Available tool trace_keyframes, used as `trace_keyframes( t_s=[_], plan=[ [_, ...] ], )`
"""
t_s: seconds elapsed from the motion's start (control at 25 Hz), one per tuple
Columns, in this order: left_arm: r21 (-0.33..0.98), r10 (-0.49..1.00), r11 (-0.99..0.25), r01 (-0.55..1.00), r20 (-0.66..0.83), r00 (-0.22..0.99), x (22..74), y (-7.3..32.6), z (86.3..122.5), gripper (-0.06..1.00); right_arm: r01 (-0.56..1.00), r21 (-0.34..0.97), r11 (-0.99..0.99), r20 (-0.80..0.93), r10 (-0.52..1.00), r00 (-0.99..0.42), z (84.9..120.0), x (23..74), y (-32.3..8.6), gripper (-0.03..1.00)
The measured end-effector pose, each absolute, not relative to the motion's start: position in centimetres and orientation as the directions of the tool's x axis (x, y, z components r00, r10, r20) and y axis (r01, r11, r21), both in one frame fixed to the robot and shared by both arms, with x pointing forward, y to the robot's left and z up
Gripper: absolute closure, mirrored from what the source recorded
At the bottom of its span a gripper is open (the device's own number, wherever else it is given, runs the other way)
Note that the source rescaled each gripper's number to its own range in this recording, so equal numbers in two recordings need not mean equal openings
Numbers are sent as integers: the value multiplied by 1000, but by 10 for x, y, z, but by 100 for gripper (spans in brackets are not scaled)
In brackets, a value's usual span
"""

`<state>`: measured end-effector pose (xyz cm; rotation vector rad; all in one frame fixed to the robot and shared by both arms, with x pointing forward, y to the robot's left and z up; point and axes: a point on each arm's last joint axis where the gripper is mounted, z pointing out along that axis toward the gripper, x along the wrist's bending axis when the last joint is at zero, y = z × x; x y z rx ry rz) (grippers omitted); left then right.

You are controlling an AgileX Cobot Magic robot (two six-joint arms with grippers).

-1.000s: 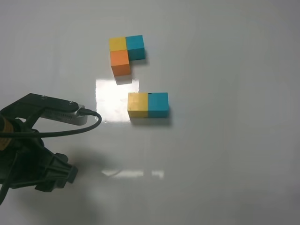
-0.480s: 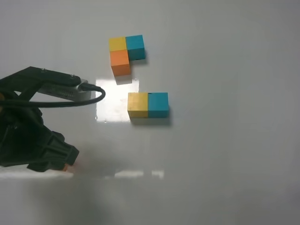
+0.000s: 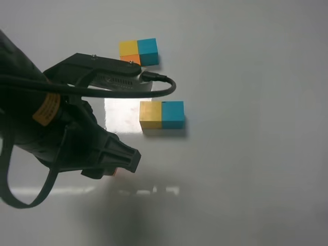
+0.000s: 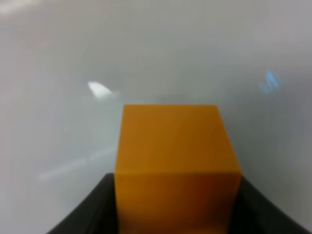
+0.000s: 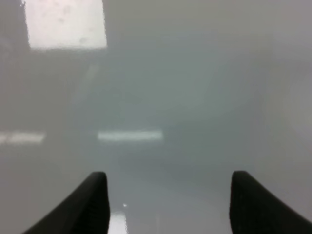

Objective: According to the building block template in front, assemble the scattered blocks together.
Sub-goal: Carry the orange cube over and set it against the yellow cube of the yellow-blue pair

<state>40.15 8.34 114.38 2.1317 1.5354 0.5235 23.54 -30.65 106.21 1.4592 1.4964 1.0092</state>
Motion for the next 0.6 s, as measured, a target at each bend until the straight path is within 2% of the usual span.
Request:
trace_keyframes(
  t_s=[0.28,0.6],
  plan=[
    [625,967,-209,752,19,252,409,75,1148,72,364,931,17,-12,1000,-17,1062,235,-306,58],
    [630,965,-187,753,-24,260,410,68,1147,72,364,931,18,-12,1000,-17,1062,235,-306,58]
  ],
)
